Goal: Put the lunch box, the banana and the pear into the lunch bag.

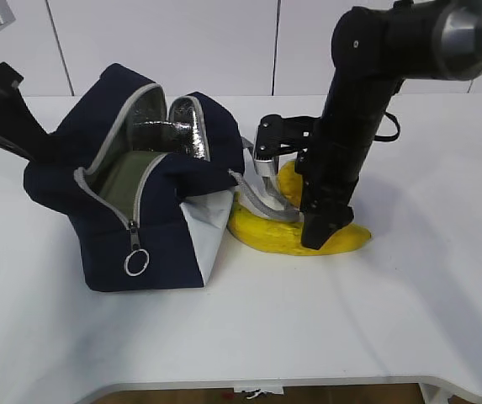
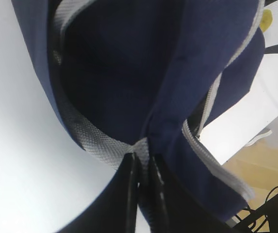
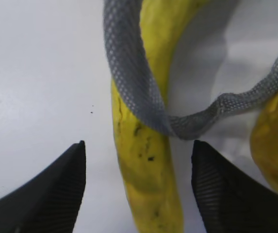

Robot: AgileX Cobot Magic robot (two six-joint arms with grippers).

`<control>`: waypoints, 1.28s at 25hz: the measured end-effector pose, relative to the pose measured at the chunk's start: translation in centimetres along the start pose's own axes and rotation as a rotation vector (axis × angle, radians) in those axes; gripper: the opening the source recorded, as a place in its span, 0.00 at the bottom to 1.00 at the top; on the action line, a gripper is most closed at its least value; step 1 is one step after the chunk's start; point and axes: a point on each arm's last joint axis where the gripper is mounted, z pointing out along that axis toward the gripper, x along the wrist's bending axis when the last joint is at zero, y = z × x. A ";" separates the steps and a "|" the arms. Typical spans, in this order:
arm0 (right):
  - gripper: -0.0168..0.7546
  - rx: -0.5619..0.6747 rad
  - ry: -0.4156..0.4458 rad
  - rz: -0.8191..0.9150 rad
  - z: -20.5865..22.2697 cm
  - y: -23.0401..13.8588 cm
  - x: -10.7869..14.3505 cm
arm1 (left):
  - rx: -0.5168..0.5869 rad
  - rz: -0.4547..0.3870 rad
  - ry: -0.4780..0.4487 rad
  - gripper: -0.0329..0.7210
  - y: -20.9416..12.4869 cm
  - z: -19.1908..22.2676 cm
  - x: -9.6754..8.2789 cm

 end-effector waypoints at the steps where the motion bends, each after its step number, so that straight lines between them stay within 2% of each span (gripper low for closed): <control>1: 0.69 0.002 0.004 0.001 0.2 0.0 0.0 | 0.000 0.000 0.000 0.06 0.0 0.0 0.0; 16: 0.68 0.044 0.079 0.022 2.6 -0.4 -0.1 | 0.003 0.002 0.005 0.06 0.0 0.0 0.0; 32: 0.68 0.045 0.086 0.030 2.6 -0.4 0.0 | 0.006 0.004 0.008 0.06 -0.1 0.0 0.1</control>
